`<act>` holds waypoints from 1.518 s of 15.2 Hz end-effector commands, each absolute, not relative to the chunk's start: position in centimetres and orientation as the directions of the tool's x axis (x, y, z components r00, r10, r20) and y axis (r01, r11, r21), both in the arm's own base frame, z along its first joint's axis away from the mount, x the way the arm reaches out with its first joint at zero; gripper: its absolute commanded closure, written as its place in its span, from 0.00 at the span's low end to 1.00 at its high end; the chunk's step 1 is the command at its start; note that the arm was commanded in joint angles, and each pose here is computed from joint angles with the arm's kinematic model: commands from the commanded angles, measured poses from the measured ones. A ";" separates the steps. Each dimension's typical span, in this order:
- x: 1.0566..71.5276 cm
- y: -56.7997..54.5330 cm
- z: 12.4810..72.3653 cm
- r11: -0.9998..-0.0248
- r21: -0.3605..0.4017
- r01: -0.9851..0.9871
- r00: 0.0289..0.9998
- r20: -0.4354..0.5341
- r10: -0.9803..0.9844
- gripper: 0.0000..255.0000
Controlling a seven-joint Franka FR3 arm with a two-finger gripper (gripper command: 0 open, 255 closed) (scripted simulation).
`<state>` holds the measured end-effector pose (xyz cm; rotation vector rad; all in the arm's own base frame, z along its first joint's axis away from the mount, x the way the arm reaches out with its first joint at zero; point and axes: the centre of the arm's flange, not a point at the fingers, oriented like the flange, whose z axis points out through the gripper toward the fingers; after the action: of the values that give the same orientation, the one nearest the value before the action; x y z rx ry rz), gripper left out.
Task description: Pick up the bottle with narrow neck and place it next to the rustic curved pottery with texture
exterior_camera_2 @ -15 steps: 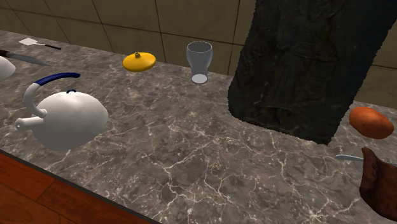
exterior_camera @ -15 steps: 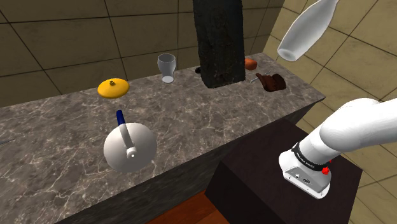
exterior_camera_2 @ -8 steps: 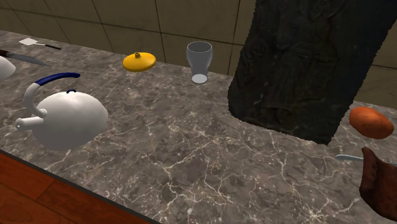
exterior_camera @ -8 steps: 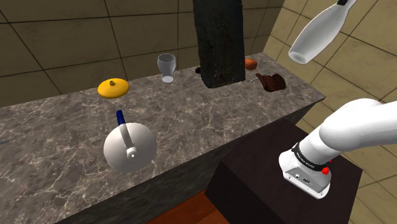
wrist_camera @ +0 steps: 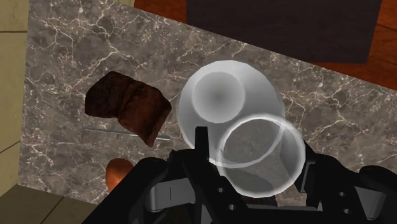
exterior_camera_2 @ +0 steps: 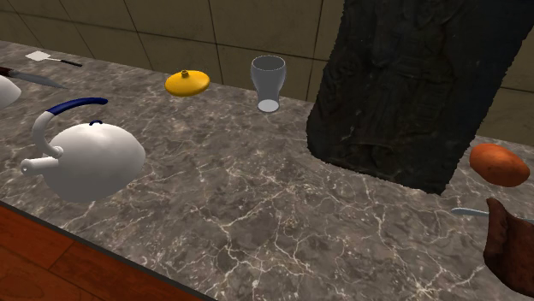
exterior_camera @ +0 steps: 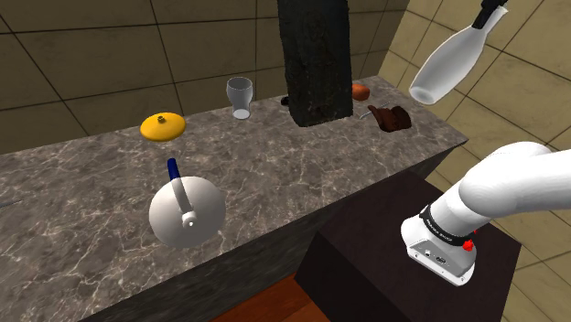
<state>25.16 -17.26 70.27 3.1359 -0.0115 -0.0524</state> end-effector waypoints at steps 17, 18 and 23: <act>25.2 -17.1 60.8 -1.000 0.006 -0.007 0.999 -0.033 -0.007 1.00; 25.2 -17.1 60.3 -1.000 0.006 -0.007 0.999 -0.033 -0.007 1.00; 25.2 -17.1 57.6 -1.000 0.006 -0.007 0.999 -0.033 -0.007 1.00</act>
<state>25.10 -17.16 58.11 3.1359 -0.0116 -0.0526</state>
